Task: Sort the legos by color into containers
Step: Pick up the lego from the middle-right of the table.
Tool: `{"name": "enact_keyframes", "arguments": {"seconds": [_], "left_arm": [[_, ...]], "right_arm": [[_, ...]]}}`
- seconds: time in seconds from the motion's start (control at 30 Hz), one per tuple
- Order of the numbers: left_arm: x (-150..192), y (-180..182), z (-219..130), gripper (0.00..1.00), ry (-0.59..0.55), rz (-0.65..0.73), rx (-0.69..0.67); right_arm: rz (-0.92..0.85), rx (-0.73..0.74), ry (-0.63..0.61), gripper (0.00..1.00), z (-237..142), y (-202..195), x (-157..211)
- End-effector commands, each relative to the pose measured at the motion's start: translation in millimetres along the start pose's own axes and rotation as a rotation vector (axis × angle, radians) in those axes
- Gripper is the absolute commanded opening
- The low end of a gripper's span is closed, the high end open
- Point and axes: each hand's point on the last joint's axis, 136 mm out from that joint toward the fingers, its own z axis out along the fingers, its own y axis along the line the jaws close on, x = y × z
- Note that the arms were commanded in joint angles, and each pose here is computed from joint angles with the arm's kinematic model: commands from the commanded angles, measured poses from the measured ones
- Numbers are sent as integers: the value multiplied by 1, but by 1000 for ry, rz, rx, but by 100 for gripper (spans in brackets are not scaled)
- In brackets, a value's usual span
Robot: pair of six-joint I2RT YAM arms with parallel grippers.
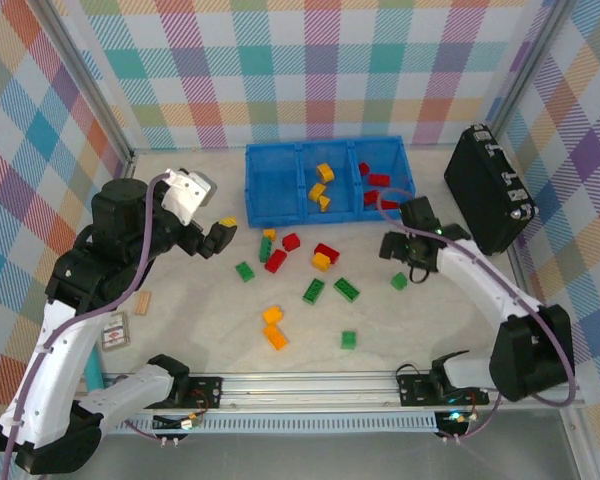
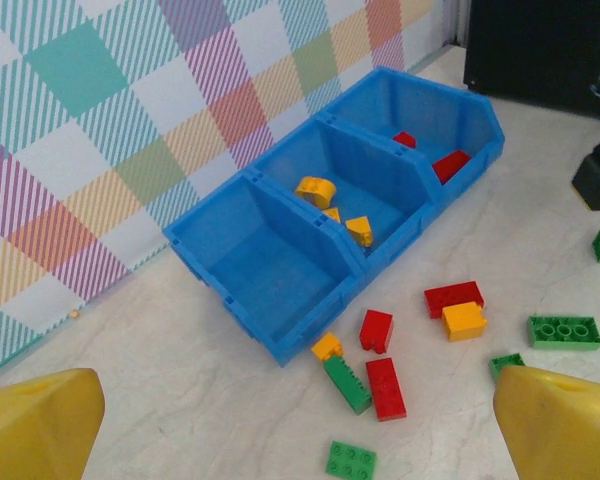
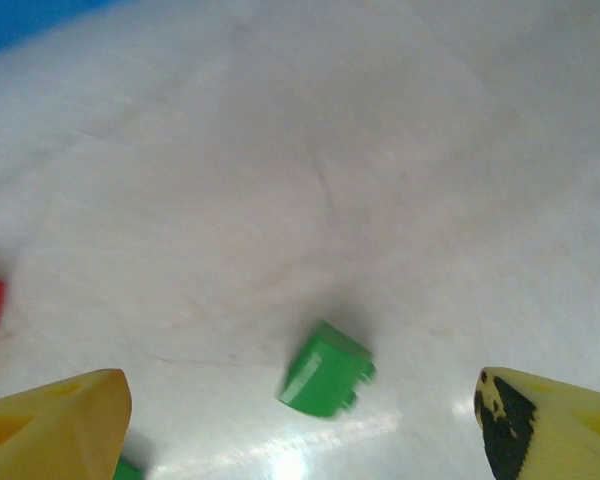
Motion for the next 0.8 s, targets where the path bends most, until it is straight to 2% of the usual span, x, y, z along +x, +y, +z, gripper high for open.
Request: {"name": "enact_keyframes", "arguments": {"seconds": [0.0, 0.2, 0.33, 0.77], "left_arm": [[-19, -7, -12, 100, -69, -2, 44], [-20, -8, -17, 100, -76, -8, 43], [-26, -10, -23, 100, -92, -18, 57], [-19, -5, -27, 100, -101, -23, 14]], "right_arm": [[206, -114, 41, 89, 1, 8, 9], [307, -153, 125, 89, 29, 10, 23], [348, -111, 153, 87, 40, 3, 29], [411, -63, 214, 70, 66, -8, 52]]}}
